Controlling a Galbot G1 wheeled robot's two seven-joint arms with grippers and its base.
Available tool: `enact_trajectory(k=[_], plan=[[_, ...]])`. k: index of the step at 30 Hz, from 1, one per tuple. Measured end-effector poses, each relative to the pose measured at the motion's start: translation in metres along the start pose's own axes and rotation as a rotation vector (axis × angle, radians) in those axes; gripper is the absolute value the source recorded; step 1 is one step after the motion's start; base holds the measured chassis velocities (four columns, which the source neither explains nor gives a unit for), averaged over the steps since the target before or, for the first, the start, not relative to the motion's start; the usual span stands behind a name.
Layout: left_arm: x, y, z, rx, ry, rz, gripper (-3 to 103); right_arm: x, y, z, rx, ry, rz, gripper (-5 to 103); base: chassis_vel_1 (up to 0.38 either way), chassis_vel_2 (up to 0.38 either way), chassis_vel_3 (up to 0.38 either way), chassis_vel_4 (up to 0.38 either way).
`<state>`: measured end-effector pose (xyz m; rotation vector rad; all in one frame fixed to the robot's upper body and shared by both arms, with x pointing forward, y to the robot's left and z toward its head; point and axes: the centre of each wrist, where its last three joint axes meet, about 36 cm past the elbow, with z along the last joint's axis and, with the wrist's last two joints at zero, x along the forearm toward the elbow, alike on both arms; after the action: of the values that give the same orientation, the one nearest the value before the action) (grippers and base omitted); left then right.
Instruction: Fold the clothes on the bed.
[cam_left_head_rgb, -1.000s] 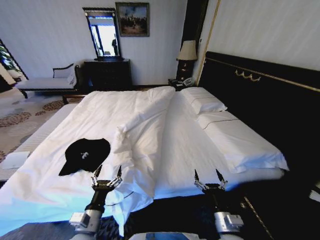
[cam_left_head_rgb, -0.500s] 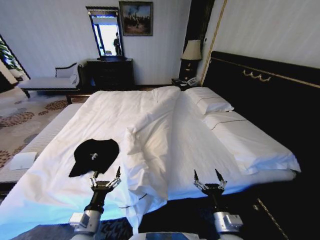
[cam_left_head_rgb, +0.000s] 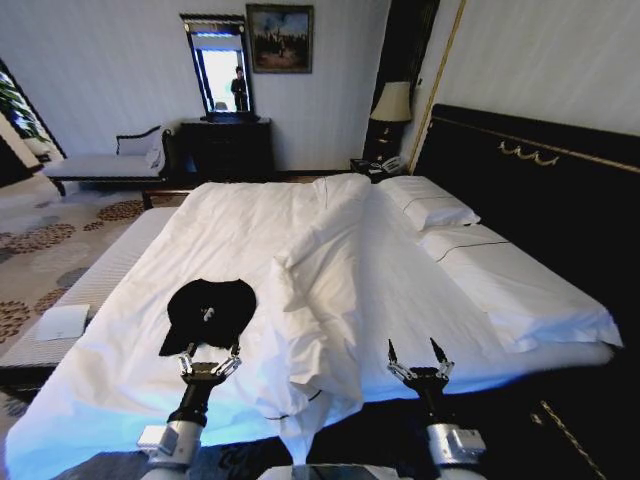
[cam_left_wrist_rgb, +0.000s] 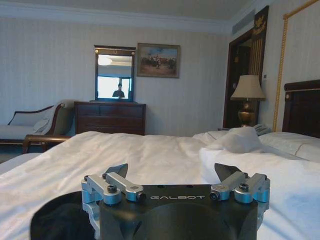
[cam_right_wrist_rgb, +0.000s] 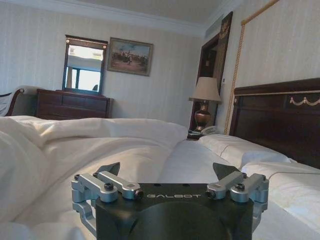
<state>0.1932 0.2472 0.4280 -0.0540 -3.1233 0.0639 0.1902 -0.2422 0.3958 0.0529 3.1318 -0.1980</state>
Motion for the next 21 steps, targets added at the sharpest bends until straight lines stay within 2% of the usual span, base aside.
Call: enact_trajectory(k=[16, 21], plan=[[0.003, 0.004, 0.001, 0.002, 0.004, -0.017, 100, 0.001, 0.005, -0.009, -0.014, -0.008, -0.014, 100, 0.097, 0.135, -0.094, -0.138], [0.004, 0.006, 0.001, 0.003, 0.005, -0.021, 100, 0.000, 0.010, -0.013, -0.076, -0.017, -0.017, 100, 0.094, 0.122, -0.104, -0.119]])
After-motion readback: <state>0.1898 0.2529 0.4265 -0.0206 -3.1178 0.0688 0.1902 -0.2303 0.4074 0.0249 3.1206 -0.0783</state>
